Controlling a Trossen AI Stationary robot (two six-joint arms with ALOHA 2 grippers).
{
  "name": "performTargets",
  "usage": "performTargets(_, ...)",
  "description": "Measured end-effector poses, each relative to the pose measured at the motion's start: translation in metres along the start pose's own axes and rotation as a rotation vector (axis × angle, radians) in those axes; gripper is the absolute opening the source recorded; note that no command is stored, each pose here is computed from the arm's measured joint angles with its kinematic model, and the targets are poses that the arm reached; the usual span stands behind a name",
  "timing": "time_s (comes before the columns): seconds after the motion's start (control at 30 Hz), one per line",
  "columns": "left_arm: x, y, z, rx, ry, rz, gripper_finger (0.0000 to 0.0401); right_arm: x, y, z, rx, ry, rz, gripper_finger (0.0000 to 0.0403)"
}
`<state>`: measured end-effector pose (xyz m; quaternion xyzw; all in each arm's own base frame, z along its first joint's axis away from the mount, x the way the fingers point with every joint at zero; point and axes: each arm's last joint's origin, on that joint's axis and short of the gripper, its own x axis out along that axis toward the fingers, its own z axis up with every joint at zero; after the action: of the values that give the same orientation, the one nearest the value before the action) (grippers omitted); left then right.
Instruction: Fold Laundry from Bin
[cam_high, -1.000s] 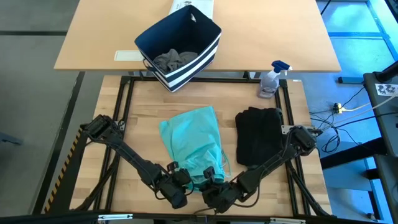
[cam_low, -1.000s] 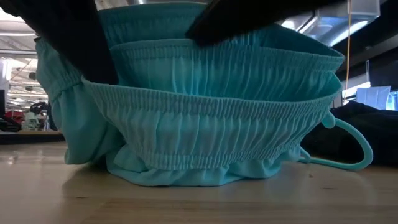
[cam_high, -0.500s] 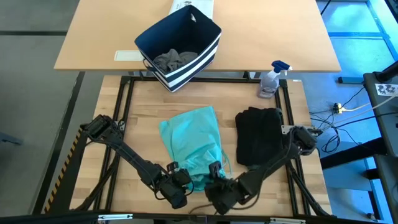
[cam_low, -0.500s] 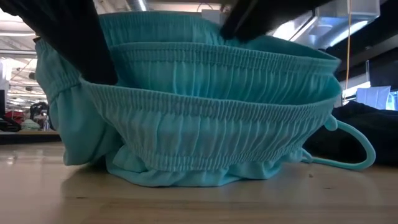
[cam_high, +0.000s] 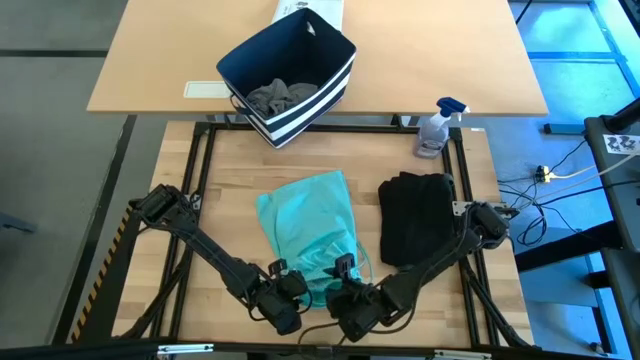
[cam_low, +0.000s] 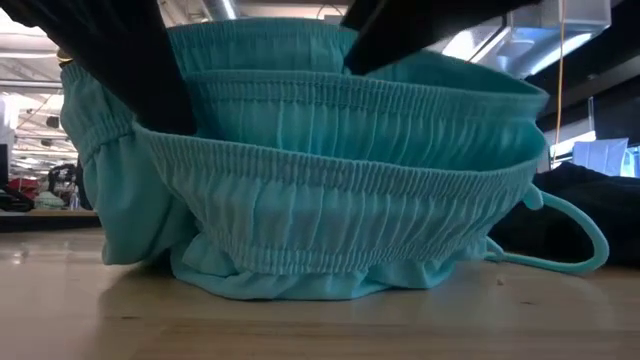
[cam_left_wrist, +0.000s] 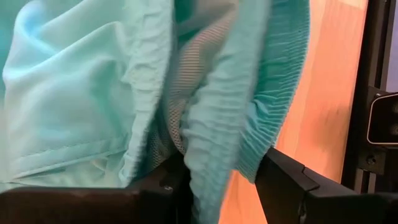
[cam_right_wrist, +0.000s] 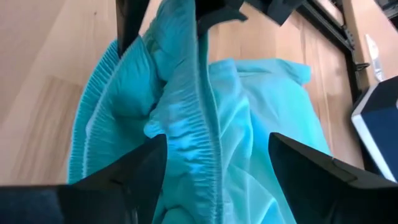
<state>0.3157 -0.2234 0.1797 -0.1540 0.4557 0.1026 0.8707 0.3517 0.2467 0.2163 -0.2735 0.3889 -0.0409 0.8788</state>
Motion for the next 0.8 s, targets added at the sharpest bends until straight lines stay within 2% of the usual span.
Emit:
performTargets(0.13,0.000,0.000,0.000,0.009,-0.004,0.003,0.0140,-0.003,0.000,0.003,0.005,-0.015,-0.023,0.0279)
performTargets(0.33,-0.001,-0.002,-0.001,0.140,-0.006,-0.006,0.0140,0.007,-0.005,-0.002,0.015,0.019,0.002,0.0285)
performTargets(0.43,-0.001,-0.004,0.000,0.209,0.028,-0.063,0.0140,0.011,-0.008,-0.005,0.013,0.037,-0.002,0.0284)
performTargets(0.57,-0.004,-0.009,0.005,0.244,0.073,-0.136,0.0140,0.013,-0.009,-0.005,0.021,0.040,0.021,0.0285)
performTargets(0.8,-0.013,-0.017,0.014,0.301,0.056,-0.168,0.0140,0.018,-0.015,-0.005,0.033,0.058,0.061,0.0285)
